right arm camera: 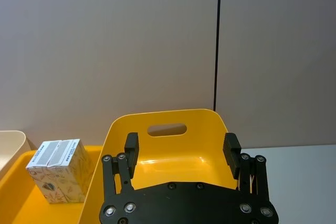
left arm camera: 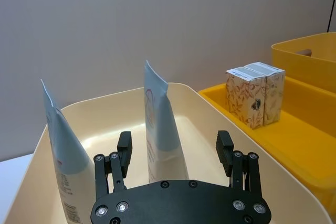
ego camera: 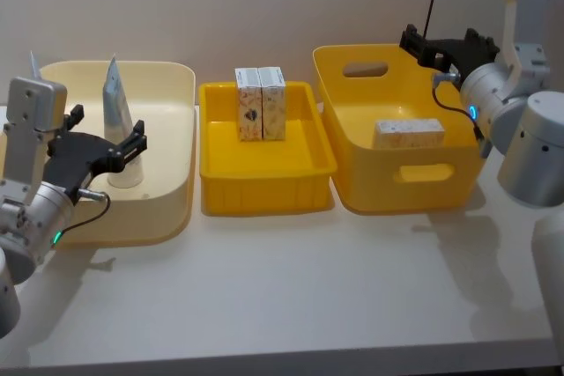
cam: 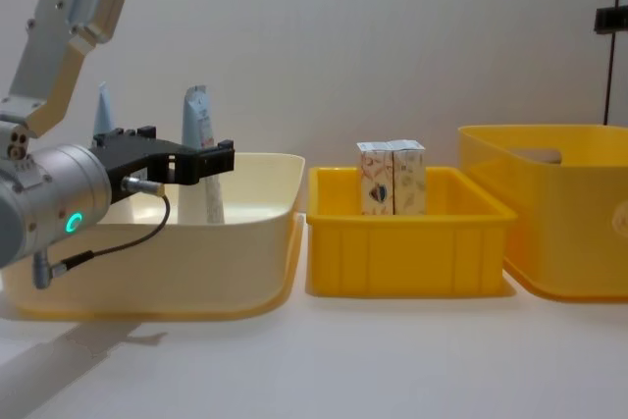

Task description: Bimanual collaborative sorting of washing and personal care products

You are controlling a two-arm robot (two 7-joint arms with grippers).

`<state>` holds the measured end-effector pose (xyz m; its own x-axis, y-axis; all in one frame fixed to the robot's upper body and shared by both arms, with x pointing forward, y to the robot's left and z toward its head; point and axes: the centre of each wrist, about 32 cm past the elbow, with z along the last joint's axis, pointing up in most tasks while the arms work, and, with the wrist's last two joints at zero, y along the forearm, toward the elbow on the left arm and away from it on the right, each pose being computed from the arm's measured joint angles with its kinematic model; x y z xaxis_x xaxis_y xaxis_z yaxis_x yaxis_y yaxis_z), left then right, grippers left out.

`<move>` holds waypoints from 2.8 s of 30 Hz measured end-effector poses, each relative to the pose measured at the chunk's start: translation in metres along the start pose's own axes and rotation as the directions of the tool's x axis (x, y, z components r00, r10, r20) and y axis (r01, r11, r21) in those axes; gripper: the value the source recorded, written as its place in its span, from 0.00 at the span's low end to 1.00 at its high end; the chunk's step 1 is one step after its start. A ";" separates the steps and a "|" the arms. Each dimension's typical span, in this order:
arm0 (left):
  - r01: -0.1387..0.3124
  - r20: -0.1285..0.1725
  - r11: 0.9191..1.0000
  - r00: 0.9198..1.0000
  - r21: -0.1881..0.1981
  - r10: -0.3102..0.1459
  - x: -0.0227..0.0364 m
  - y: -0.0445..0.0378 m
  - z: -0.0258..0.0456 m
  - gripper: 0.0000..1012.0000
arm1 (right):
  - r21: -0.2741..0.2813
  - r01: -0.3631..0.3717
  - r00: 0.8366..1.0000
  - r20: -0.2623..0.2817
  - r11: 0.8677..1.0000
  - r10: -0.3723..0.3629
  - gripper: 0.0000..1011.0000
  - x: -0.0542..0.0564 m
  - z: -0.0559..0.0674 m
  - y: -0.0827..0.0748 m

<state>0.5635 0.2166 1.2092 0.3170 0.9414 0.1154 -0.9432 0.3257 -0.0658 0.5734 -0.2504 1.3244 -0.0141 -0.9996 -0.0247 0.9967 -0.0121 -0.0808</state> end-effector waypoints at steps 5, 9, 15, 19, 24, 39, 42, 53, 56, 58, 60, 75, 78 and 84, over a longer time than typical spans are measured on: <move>-0.006 -0.017 1.000 1.000 0.004 0.006 0.0043 -0.0065 -0.0018 0.99 | 0.000 0.000 1.000 0.000 1.000 0.000 0.99 0.000 0.000 0.000; -0.006 -0.028 1.000 1.000 0.009 0.006 0.0070 -0.0115 -0.0033 0.99 | 0.000 0.000 1.000 0.000 1.000 0.000 0.99 0.000 0.000 0.000; -0.002 -0.041 1.000 0.999 0.015 0.003 0.0111 -0.0183 -0.0046 0.99 | 0.000 0.000 1.000 0.000 1.000 0.000 0.99 0.000 0.000 0.000; 0.001 -0.048 1.000 0.999 0.023 0.000 0.0153 -0.0236 -0.0065 0.99 | 0.000 0.000 1.000 0.000 1.000 0.000 0.99 0.000 0.000 0.000; 0.005 -0.052 1.000 0.999 0.030 -0.003 0.0210 -0.0309 -0.0082 0.99 | 0.000 0.000 1.000 0.000 1.000 0.000 0.99 0.000 0.000 0.000; 0.024 -0.066 0.999 0.998 0.033 -0.022 0.0320 -0.0458 -0.0116 0.99 | 0.000 0.000 1.000 0.000 1.000 0.000 0.99 0.000 0.000 0.000; 0.026 -0.068 0.999 0.997 0.033 -0.024 0.0330 -0.0473 -0.0119 0.97 | 0.000 0.000 1.000 0.000 1.000 0.000 0.99 0.000 0.000 0.000; 0.031 -0.071 0.999 0.997 0.033 -0.028 0.0350 -0.0503 -0.0122 0.71 | 0.000 0.000 1.000 0.000 1.000 0.000 0.99 0.000 0.000 0.000; 0.031 -0.071 0.999 0.997 0.032 -0.029 0.0353 -0.0507 -0.0123 0.64 | 0.000 0.000 1.000 0.000 1.000 0.000 0.99 0.000 0.000 0.000; 0.031 -0.072 0.999 0.997 0.032 -0.029 0.0356 -0.0511 -0.0123 0.55 | 0.000 0.000 1.000 0.000 1.000 0.000 0.99 0.000 0.000 0.000; 0.031 -0.072 0.999 0.997 0.033 -0.029 0.0358 -0.0512 -0.0125 0.50 | 0.000 0.000 1.000 0.000 1.000 0.000 0.99 0.000 0.000 0.000; 0.033 -0.073 0.999 0.997 0.033 -0.030 0.0362 -0.0520 -0.0126 0.25 | 0.000 0.000 1.000 0.000 1.000 0.000 0.99 0.000 0.000 0.000; 0.033 -0.073 0.999 0.997 0.033 -0.031 0.0361 -0.0521 -0.0126 0.25 | 0.000 0.000 1.000 0.000 1.000 0.000 0.99 0.000 0.000 0.000; 0.035 -0.064 0.999 0.997 0.033 -0.033 0.0355 -0.0515 -0.0106 0.25 | 0.000 0.000 1.000 0.000 1.000 0.000 0.99 0.000 0.000 0.000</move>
<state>0.6243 0.2342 1.2062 0.3538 0.9338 0.0541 -0.9342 0.3556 -0.0287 0.5734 -0.2504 1.3244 -0.0141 -0.9996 -0.0247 0.9967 -0.0121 -0.0807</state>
